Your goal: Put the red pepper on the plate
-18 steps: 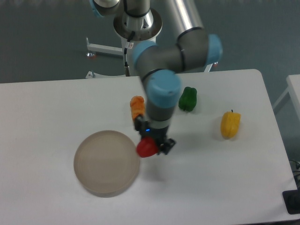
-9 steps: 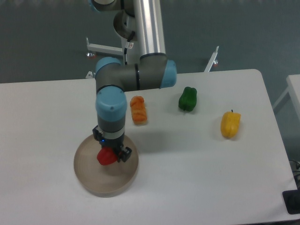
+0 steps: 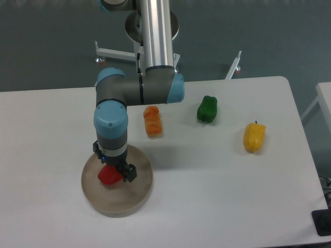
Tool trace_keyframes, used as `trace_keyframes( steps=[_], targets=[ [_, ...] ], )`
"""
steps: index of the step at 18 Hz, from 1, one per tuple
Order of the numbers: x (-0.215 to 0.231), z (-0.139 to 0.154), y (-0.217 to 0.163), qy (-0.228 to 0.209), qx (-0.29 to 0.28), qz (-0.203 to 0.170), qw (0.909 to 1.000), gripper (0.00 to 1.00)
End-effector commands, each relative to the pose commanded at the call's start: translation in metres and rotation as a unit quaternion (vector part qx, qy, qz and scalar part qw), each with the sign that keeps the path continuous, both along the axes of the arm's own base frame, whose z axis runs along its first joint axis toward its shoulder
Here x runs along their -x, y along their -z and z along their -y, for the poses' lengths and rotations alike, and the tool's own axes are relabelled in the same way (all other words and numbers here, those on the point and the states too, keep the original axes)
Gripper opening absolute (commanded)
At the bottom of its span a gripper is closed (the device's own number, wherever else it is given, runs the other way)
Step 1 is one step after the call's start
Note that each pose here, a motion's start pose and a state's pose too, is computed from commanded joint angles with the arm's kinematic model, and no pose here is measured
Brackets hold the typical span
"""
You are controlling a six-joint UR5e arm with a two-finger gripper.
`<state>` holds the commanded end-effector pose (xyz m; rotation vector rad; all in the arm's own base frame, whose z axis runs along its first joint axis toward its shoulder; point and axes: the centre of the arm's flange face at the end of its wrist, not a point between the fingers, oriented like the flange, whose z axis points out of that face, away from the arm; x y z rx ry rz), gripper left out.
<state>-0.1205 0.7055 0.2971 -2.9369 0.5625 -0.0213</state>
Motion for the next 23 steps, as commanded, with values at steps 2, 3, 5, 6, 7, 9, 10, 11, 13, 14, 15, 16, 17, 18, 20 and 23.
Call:
trace_keyframes(
  steps=[2,3,5,6,7,9,10,11,13,14,15,16,17,18,20,23],
  targets=[
    [0.048,0.013,-0.023,-0.025,-0.015,-0.007,0.9995,1.00],
    [0.061,0.018,-0.030,-0.032,-0.019,-0.010,0.9993,1.00],
    [0.097,0.031,-0.045,-0.007,-0.029,-0.024,0.9993,1.00],
    [0.117,0.040,-0.053,0.020,-0.028,-0.031,0.9989,1.00],
    [0.135,0.054,-0.064,0.061,-0.016,-0.033,0.9975,1.00],
    [0.169,0.079,-0.077,0.101,0.013,-0.019,0.9946,1.00],
    [0.181,0.086,-0.080,0.109,0.016,-0.019,0.9938,1.00],
    [0.191,0.092,-0.081,0.117,0.016,-0.022,0.9927,1.00],
    [0.212,0.104,-0.077,0.134,0.033,-0.036,0.9898,1.00],
    [0.220,0.111,-0.076,0.150,0.048,-0.050,0.9862,1.00],
    [0.225,0.115,-0.073,0.175,0.054,-0.054,0.9817,1.00],
    [0.230,0.118,-0.069,0.189,0.055,-0.052,0.9790,1.00],
    [0.235,0.120,-0.065,0.201,0.057,-0.052,0.9766,1.00],
    [0.241,0.123,-0.062,0.202,0.058,-0.051,0.9764,1.00],
    [0.246,0.127,-0.060,0.198,0.059,-0.046,0.9775,1.00],
    [0.246,0.128,-0.049,0.197,0.064,-0.042,0.9774,1.00]
  ],
)
